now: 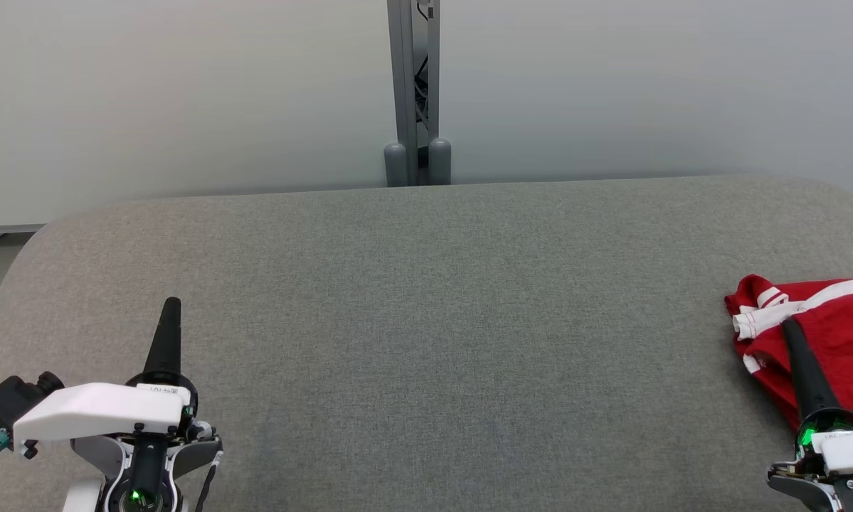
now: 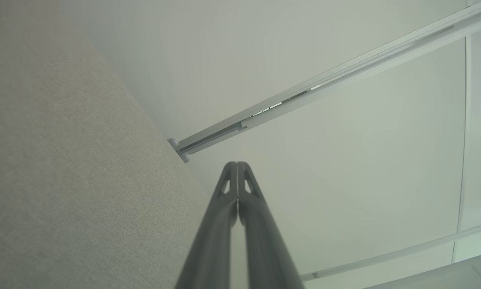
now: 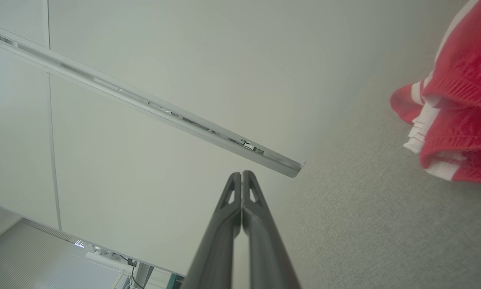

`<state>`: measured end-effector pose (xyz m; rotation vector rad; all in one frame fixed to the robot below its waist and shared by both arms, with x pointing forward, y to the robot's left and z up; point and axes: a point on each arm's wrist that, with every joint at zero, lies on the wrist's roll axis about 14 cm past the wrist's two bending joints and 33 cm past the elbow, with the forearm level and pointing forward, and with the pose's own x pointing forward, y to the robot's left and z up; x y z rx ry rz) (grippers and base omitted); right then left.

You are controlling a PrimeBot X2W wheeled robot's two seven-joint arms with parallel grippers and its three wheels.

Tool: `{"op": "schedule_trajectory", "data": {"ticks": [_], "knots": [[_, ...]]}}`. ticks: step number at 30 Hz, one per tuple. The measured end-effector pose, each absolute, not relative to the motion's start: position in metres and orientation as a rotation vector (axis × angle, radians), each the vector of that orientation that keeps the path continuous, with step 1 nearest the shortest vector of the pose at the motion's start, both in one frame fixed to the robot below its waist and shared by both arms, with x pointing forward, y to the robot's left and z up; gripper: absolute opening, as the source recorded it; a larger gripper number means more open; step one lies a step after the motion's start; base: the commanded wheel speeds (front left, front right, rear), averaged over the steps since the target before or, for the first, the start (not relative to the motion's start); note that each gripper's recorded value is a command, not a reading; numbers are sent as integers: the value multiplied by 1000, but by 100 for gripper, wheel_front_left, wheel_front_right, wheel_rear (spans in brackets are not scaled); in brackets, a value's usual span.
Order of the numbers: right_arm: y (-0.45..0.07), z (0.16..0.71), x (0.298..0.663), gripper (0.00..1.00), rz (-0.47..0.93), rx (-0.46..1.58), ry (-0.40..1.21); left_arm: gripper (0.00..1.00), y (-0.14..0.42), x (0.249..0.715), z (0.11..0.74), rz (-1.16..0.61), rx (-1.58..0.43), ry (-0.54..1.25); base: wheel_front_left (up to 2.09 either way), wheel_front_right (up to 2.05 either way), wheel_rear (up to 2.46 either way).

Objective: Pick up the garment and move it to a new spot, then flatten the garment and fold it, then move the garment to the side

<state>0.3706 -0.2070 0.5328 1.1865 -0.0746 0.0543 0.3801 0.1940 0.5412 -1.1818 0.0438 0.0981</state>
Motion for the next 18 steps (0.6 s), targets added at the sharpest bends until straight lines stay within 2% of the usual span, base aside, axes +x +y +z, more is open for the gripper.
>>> {"op": "schedule_trajectory", "data": {"ticks": [18], "knots": [[-218,550,374,0,85,1359,-76,0,188,388,554,48,-1344,50,0,0,0]]}}
